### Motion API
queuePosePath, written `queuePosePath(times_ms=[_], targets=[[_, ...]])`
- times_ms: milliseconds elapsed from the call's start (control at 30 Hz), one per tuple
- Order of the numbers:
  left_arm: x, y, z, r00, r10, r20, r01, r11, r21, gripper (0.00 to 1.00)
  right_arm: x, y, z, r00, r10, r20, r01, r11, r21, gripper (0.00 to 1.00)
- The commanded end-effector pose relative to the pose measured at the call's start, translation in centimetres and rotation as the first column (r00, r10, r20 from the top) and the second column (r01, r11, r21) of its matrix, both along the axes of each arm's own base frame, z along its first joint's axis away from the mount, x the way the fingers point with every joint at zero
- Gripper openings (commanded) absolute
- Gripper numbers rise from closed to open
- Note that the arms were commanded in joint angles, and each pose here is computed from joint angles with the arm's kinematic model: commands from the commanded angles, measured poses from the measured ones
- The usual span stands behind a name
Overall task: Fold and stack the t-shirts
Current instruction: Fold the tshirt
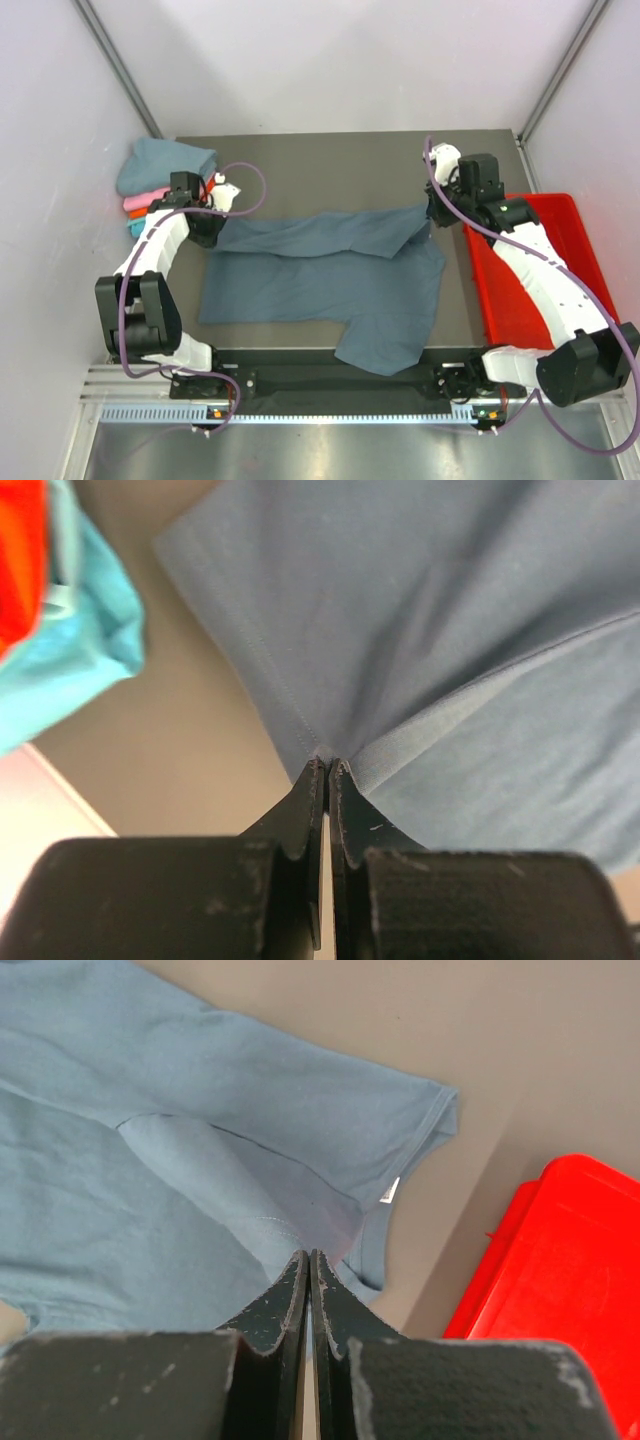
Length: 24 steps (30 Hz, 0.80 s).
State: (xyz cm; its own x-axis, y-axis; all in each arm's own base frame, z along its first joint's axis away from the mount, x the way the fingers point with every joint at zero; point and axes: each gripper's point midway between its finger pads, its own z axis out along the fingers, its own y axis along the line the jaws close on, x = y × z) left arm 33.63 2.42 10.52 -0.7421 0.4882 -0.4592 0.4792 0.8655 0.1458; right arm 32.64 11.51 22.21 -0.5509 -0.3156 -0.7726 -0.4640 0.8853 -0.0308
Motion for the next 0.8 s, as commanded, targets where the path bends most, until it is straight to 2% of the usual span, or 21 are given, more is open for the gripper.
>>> queuePosePath(times_ms=[0, 167, 200, 233, 300, 333, 367, 433, 467, 500, 633, 733, 767], targets=[[-0.6, -1.0, 0.2, 0.999, -0.028, -0.04, 0.026, 0.998, -0.055, 0.0, -0.4, 0.3, 1.1, 0.999, 0.014, 0.032, -0.015, 1.0, 0.018, 0.0], [-1.5, -1.1, -0.3, 0.996, -0.021, -0.083, 0.016, 0.998, -0.065, 0.0, -1.0, 0.5, 0.1, 0.999, 0.033, -0.009, -0.033, 0.999, 0.018, 0.0], [-1.5, -1.0, -0.2, 0.996, -0.014, -0.083, 0.009, 0.998, -0.063, 0.02, -1.2, 0.4, -0.1, 0.999, 0.037, -0.015, -0.037, 0.999, 0.014, 0.0], [-1.5, -0.8, -0.1, 0.997, 0.001, -0.083, -0.006, 0.998, -0.055, 0.11, -1.3, 0.4, -0.2, 0.999, 0.039, -0.017, -0.039, 0.999, 0.011, 0.0], [-1.4, -0.4, 0.6, 0.997, 0.037, -0.069, -0.04, 0.998, -0.041, 0.18, -1.3, 0.3, 0.1, 0.999, 0.036, -0.007, -0.036, 0.999, 0.01, 0.01], [-1.2, -0.3, 1.1, 0.997, 0.053, -0.055, -0.055, 0.998, -0.039, 0.24, -1.3, 0.3, 0.1, 0.999, 0.034, -0.009, -0.034, 0.999, 0.009, 0.07], [-0.9, -0.4, 2.2, 0.997, 0.074, -0.025, -0.076, 0.996, -0.049, 0.35, -1.3, 0.3, 0.4, 0.999, 0.037, -0.003, -0.037, 0.999, 0.009, 0.18], [0.2, -0.4, 4.4, 0.995, 0.094, 0.044, -0.091, 0.994, -0.061, 0.41, -1.2, 0.2, 0.7, 0.999, 0.042, 0.006, -0.042, 0.999, -0.001, 0.48], [0.7, -0.4, 5.4, 0.991, 0.114, 0.075, -0.109, 0.991, -0.072, 0.49, -1.0, 0.0, 1.1, 0.999, 0.038, 0.019, -0.038, 0.999, -0.01, 0.53], [1.5, -0.4, 6.6, 0.986, 0.119, 0.113, -0.11, 0.991, -0.08, 0.53, -0.6, -0.2, 1.4, 0.999, 0.028, 0.038, -0.028, 0.999, -0.02, 0.6], [3.9, -0.1, 7.4, 0.973, 0.146, 0.176, -0.133, 0.987, -0.086, 0.6, 1.8, 0.4, 2.9, 0.996, 0.025, 0.085, -0.024, 1.0, -0.014, 0.67], [5.4, 0.4, 5.0, 0.978, 0.186, 0.095, -0.179, 0.981, -0.077, 0.59, 3.9, 1.6, 2.4, 0.998, 0.036, 0.059, -0.037, 0.999, 0.013, 0.67], [5.6, 0.6, 2.9, 0.979, 0.203, 0.025, -0.201, 0.977, -0.065, 0.6, 4.4, 1.7, 2.2, 0.998, 0.031, 0.046, -0.033, 0.999, 0.028, 0.67]])
